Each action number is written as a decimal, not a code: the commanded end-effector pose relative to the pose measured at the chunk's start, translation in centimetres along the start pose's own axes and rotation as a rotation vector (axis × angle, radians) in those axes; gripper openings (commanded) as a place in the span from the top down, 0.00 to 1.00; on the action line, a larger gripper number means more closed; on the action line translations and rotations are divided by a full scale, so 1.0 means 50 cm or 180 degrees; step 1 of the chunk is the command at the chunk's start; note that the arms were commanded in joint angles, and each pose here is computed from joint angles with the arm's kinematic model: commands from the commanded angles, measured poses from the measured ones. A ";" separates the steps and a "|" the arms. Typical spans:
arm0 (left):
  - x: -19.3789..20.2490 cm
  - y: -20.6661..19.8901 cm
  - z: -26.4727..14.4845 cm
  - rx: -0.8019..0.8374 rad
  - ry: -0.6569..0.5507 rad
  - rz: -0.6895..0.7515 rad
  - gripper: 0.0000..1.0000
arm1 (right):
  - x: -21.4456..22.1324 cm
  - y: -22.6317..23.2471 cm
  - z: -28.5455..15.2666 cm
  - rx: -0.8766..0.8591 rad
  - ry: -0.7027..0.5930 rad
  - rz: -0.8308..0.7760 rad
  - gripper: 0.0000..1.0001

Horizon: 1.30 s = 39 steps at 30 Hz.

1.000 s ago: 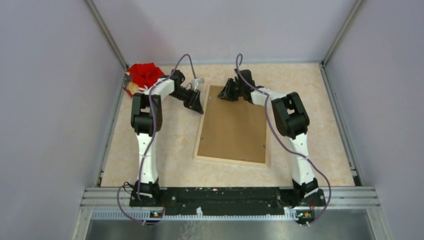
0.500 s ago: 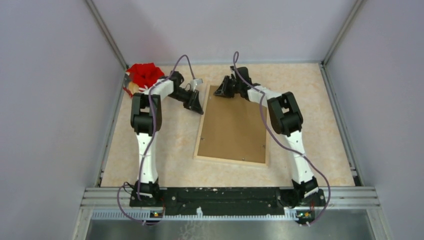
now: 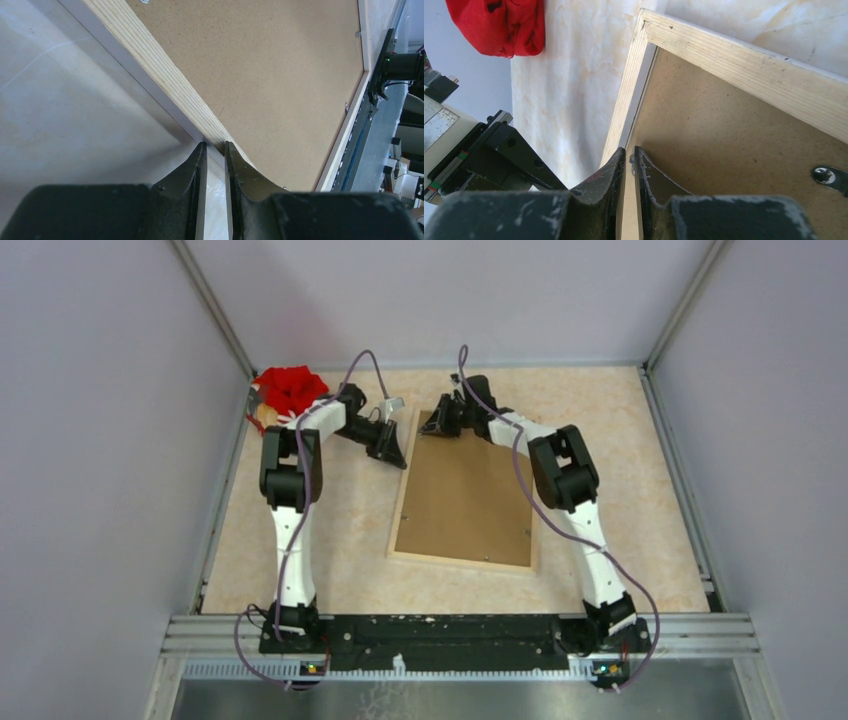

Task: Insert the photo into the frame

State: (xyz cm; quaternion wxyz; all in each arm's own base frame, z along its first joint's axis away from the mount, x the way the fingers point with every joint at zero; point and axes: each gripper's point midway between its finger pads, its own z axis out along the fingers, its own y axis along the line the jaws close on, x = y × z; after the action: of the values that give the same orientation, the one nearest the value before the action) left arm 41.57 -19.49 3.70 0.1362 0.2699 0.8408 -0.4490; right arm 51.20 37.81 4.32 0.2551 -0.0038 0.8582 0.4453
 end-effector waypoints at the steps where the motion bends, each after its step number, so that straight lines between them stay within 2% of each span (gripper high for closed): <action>1: 0.027 -0.005 0.009 -0.0080 0.0145 -0.0014 0.77 | 0.048 -0.025 0.020 0.0093 0.0207 0.0042 0.87; 12: 0.025 -0.005 0.007 -0.0099 0.0139 -0.0001 0.78 | 0.052 -0.004 0.017 -0.0101 0.0200 0.0079 0.90; 20: 0.027 -0.006 0.004 -0.0118 0.0146 0.0029 0.78 | 0.054 0.001 0.023 -0.0175 0.0249 0.0056 0.96; 39: 0.030 -0.006 0.000 -0.0163 0.0167 0.0059 0.78 | 0.052 0.020 0.038 -0.0447 0.0428 -0.0068 0.96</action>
State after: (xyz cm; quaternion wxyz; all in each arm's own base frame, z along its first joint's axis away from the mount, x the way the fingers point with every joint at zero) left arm 41.15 -19.28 3.76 0.1352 0.2698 0.8440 -0.4434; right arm 50.76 39.24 4.23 0.2254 -0.0337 0.8376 0.4965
